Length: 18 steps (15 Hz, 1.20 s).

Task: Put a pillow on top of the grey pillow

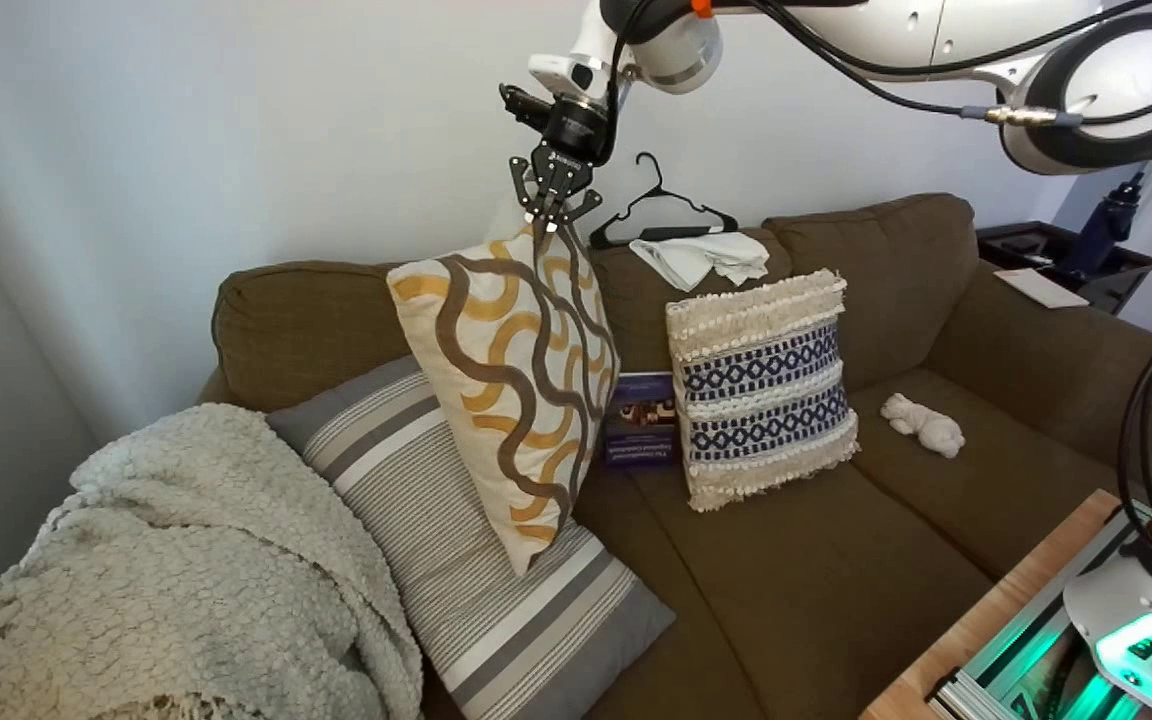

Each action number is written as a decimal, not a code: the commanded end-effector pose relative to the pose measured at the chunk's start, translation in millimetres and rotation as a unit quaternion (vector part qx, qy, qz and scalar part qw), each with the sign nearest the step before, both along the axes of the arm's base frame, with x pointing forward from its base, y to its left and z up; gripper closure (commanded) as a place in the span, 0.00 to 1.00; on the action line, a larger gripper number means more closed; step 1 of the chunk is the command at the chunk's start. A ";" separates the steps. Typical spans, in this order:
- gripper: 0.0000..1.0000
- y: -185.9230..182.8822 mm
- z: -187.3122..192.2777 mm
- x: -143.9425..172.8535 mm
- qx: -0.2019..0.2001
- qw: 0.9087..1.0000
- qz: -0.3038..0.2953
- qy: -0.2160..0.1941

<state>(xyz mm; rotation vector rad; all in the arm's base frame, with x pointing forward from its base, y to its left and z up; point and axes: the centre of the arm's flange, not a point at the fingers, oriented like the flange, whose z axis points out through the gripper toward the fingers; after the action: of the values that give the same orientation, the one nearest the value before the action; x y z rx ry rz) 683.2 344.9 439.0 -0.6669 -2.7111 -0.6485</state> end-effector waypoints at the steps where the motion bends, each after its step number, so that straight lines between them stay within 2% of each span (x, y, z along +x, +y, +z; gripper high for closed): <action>1: 0.98 41.2 51.2 44.2 0.048 0.996 0.078 0.000; 4: 0.98 53.0 64.4 39.3 0.071 0.991 0.112 -0.007; 6: 0.98 65.0 63.3 41.7 0.071 0.993 0.096 -0.011; 8: 0.98 78.4 54.5 45.4 0.074 0.994 0.081 -0.018; 11: 0.98 98.4 30.2 50.2 0.062 0.994 0.063 -0.058; 14: 0.98 120.0 6.7 56.4 0.077 0.991 0.046 -0.096; 15: 0.98 127.4 1.9 58.0 0.078 0.991 0.043 -0.097; 16: 0.91 91.6 -20.1 -0.4 0.068 0.994 0.061 -0.068; 18: 0.91 100.4 -26.1 -1.7 0.072 0.993 0.057 -0.074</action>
<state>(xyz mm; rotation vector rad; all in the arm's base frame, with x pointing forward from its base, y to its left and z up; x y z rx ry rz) 681.5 445.5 412.8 -0.4397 -2.7775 -0.8878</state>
